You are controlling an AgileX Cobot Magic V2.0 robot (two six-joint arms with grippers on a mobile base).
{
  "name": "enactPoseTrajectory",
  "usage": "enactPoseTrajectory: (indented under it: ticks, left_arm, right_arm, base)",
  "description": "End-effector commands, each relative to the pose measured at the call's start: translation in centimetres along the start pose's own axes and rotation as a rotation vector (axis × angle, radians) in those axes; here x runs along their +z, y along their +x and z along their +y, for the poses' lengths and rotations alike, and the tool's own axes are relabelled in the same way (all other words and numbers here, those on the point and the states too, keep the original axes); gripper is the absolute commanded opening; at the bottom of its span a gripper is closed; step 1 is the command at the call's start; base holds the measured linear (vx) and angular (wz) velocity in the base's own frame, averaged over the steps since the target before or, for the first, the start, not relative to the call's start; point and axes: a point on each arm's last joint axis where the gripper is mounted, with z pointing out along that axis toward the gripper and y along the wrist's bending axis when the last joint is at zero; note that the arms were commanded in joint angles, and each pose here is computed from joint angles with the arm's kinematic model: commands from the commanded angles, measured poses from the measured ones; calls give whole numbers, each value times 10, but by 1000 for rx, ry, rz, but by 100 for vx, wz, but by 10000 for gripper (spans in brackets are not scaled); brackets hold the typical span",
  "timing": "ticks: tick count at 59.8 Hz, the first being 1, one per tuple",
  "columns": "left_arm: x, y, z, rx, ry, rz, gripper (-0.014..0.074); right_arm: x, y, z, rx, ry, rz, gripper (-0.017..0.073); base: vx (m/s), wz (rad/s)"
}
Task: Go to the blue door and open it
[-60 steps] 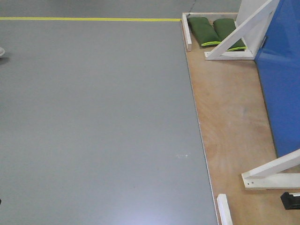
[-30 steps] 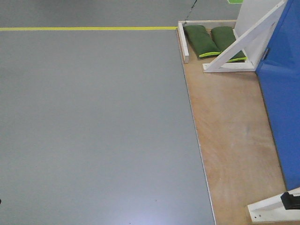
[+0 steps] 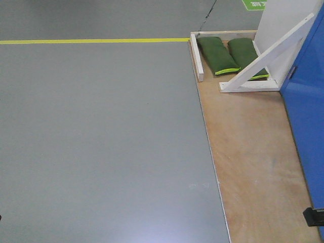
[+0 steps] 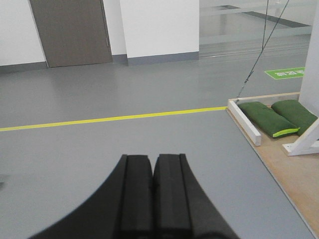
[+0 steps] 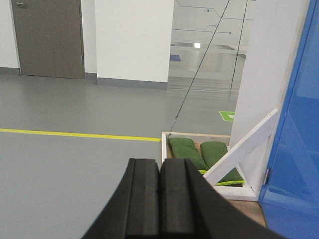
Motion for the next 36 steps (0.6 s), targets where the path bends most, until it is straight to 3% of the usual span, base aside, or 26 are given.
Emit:
enactPoseTrajectory:
  ticks: [1, 36]
  left_arm:
    - [-1, -6, 0, -2, 5, -92, 70]
    - [-1, -6, 0, -2, 5, -92, 70]
  right_arm:
    - [0, -1, -1, -5, 22, -74, -8]
    - [0, -1, -1, -5, 22, -74, -8]
  base:
    - [31, -1]
    - [21, 0]
